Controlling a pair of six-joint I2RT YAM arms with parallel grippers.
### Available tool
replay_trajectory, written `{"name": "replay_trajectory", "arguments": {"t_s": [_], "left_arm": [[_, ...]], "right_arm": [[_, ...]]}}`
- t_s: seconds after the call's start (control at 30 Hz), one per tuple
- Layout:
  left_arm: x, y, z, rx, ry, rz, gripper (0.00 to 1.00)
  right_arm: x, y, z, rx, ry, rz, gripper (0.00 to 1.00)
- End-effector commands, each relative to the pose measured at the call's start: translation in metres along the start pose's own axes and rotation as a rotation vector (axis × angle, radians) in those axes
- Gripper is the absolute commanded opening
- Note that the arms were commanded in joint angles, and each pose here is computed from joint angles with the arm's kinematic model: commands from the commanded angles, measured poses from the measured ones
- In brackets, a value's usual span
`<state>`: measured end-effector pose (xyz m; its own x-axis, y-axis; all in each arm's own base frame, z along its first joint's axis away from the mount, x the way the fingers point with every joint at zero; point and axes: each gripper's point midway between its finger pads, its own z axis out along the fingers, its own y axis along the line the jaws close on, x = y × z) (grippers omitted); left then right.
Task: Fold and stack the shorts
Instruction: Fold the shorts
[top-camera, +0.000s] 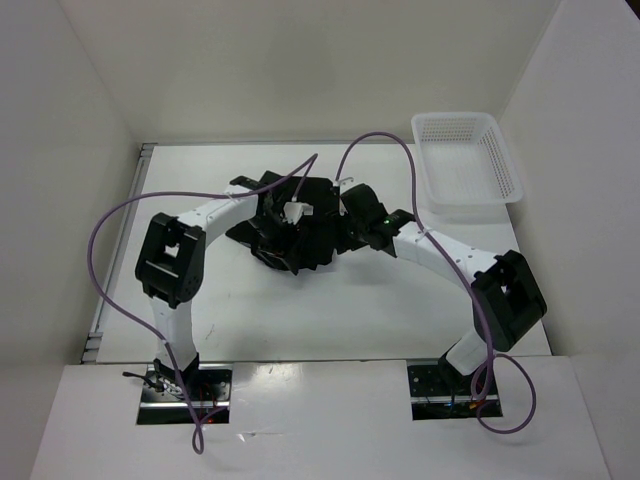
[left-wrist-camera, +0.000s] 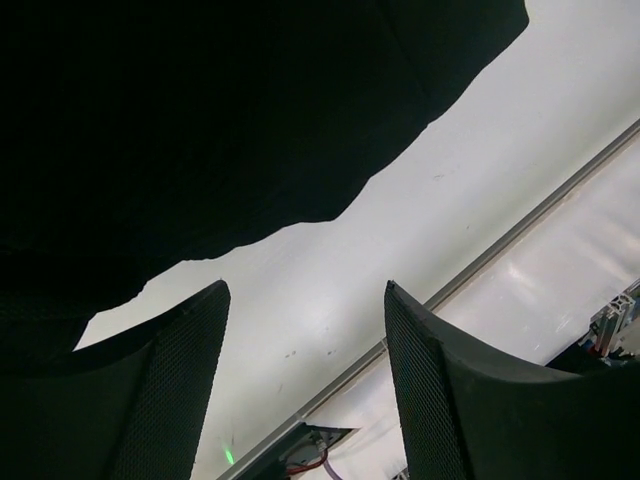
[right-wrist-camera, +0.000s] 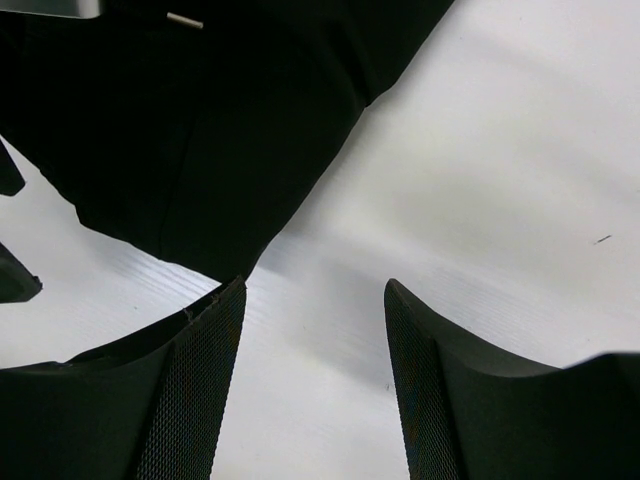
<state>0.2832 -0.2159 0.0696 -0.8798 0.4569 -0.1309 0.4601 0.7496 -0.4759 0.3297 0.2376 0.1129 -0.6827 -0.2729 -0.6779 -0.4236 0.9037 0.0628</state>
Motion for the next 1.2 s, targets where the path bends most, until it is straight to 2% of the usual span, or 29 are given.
{"name": "replay_trajectory", "arguments": {"t_s": [0.0,0.03,0.17,0.27,0.5,0.57,0.67,0.7,0.8,0.9,0.93,0.97,1.0,1.03,1.17], "left_arm": [[0.003,-0.003,0.005,0.04,0.029,-0.016,0.72],[0.0,-0.003,0.005,0.039,0.019,-0.009,0.72],[-0.02,0.013,0.011,0.044,-0.031,-0.019,0.83],[-0.032,0.019,0.008,0.03,-0.07,-0.007,0.86],[-0.051,0.026,-0.003,0.007,-0.149,0.017,0.88],[-0.057,0.018,-0.007,0.043,-0.183,0.039,0.85],[-0.059,0.016,-0.004,0.065,-0.185,0.041,0.67],[-0.058,0.019,0.001,0.066,-0.171,0.032,0.55],[-0.06,0.019,0.008,0.091,-0.166,0.03,0.44],[-0.064,0.019,0.011,0.104,-0.165,0.03,0.28],[-0.069,0.018,0.007,0.102,-0.179,0.039,0.22],[-0.077,0.017,0.003,0.1,-0.202,0.054,0.09],[-0.08,0.021,0.001,0.096,-0.215,0.051,0.03],[-0.085,0.023,-0.005,0.092,-0.233,0.051,0.0],[-0.097,0.021,-0.02,0.06,-0.291,0.086,0.0]], "right_arm": [[-0.018,0.002,-0.01,-0.001,-0.084,-0.004,0.63],[-0.018,0.002,-0.01,-0.001,-0.084,-0.004,0.63],[-0.014,0.001,-0.008,0.0,-0.075,-0.005,0.63],[-0.014,0.001,-0.008,0.0,-0.075,-0.005,0.63],[-0.014,0.001,-0.008,0.0,-0.075,-0.005,0.63],[-0.014,0.003,-0.008,-0.01,-0.073,-0.005,0.63],[-0.013,0.005,-0.009,-0.019,-0.072,-0.006,0.63],[-0.013,0.005,-0.009,-0.019,-0.072,-0.006,0.63],[-0.015,0.005,-0.007,-0.019,-0.072,-0.006,0.63],[-0.015,0.005,-0.007,-0.019,-0.072,-0.006,0.63],[-0.015,0.005,-0.007,-0.019,-0.072,-0.006,0.63],[-0.011,0.005,-0.006,-0.017,-0.063,-0.006,0.63],[-0.011,0.005,-0.006,-0.017,-0.063,-0.006,0.63],[-0.011,0.005,-0.006,-0.017,-0.063,-0.006,0.63],[-0.013,0.005,-0.006,-0.019,-0.072,-0.006,0.63]]}}
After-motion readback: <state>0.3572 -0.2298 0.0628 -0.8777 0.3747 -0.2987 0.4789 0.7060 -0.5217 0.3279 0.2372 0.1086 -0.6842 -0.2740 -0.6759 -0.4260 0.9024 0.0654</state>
